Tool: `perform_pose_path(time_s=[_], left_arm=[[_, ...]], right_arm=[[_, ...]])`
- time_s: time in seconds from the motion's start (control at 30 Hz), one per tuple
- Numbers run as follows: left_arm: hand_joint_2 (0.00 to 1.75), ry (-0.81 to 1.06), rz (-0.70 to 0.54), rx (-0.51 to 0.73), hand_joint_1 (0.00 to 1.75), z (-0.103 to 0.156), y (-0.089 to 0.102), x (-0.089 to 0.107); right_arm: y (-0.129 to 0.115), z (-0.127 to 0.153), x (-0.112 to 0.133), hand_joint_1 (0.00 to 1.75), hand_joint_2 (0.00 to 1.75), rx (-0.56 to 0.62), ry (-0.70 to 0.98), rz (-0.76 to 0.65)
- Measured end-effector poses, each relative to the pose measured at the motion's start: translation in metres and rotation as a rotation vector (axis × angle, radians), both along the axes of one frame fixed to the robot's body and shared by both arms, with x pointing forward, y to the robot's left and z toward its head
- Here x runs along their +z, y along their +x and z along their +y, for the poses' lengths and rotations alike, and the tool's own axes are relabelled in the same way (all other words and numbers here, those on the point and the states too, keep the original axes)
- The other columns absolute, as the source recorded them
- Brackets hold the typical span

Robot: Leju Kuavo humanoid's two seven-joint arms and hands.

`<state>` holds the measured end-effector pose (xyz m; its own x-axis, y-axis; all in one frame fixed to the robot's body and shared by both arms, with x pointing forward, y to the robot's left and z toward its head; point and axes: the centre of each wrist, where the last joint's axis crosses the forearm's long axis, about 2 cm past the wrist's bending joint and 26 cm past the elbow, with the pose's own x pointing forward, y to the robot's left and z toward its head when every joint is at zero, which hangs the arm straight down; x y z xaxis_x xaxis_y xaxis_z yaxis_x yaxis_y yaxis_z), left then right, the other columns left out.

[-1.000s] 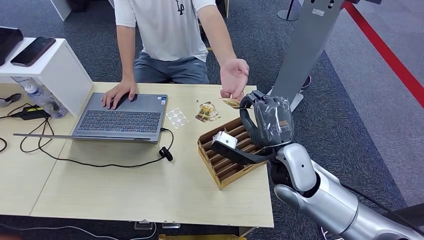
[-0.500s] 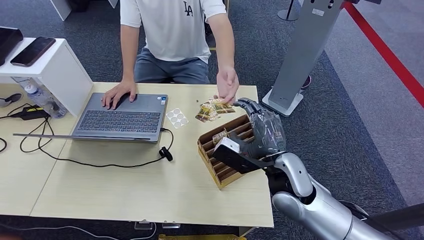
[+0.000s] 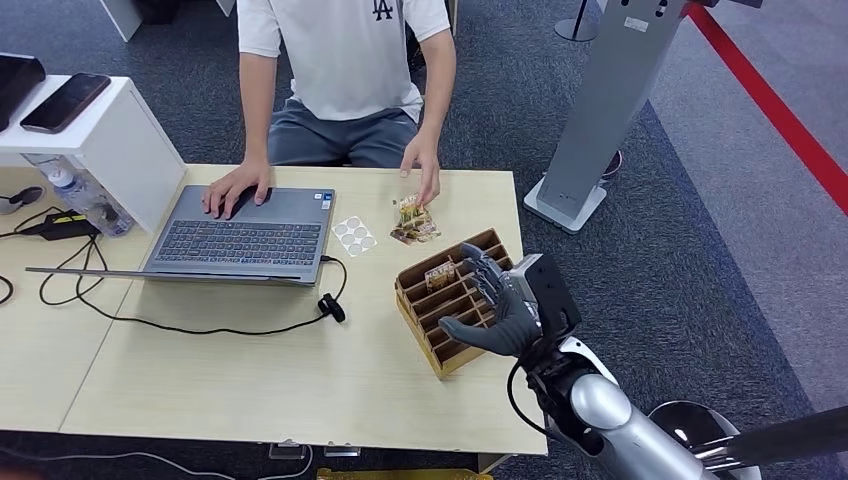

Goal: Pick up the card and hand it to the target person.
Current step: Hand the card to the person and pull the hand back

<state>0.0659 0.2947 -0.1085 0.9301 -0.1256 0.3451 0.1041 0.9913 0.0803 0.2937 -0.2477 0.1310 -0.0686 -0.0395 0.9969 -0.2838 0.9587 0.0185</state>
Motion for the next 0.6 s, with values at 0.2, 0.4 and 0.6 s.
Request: perform_pose_path(time_s=[0.2, 0.4, 0.6], left_arm=[[0.00, 0.002, -0.004, 0.003, 0.00, -0.002, 0.000, 0.000], [0.00, 0.004, -0.016, -0.010, 0.00, -0.003, 0.000, 0.000], [0.00, 0.007, -0.016, -0.026, 0.00, -0.003, 0.000, 0.000]], right_arm=[[-0.013, -0.007, -0.005, 0.00, 1.75, -0.051, 0.010, -0.012], [-0.023, -0.015, -0.003, 0.00, 1.75, -0.157, -0.039, -0.078], [-0.031, -0.027, 0.003, 0.00, 1.75, -0.243, -0.034, -0.139]])
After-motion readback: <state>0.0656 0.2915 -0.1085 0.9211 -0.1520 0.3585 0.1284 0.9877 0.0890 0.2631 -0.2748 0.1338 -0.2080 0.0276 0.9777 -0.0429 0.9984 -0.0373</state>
